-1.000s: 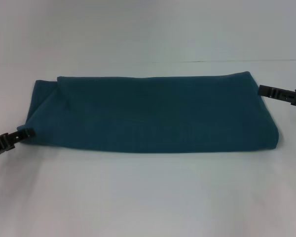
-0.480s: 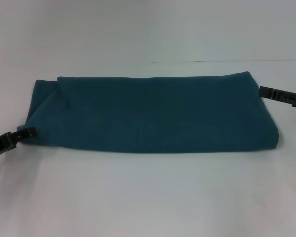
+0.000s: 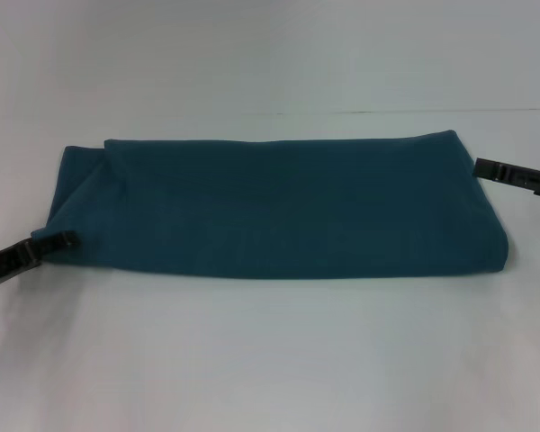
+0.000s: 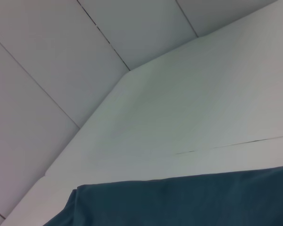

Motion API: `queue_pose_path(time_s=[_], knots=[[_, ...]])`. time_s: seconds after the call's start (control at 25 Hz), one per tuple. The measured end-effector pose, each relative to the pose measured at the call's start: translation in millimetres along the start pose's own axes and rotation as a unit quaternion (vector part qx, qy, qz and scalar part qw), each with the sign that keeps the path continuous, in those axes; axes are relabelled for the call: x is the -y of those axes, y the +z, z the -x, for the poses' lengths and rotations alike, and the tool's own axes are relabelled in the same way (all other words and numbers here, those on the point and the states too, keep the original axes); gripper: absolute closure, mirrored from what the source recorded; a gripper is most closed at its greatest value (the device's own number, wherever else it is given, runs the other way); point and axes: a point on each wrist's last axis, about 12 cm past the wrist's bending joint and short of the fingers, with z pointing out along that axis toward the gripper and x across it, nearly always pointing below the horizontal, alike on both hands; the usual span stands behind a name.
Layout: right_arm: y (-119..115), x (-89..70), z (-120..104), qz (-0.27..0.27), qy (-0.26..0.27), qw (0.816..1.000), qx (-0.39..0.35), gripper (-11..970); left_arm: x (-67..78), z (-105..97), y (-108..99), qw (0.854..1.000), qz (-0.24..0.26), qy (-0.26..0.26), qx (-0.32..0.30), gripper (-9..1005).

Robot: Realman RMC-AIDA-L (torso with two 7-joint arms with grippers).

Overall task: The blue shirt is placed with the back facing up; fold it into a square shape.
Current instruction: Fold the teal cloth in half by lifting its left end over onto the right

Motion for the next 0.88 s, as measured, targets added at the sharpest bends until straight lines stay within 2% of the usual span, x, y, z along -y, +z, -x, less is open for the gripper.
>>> queue_pose_path(time_s=[0.48,0.88], knots=[[-1.5,0.7,0.6,-0.001,0.0,1.0,0.001,181,7.0,4.8,4.4,1.0,-0.01,0.007,-0.001,118],[-2.0,1.1,0.0,-0.002,0.001,1.0,0.001,181,5.7,12.4,-0.7,1.0,-0.008,0.01,0.013,123]])
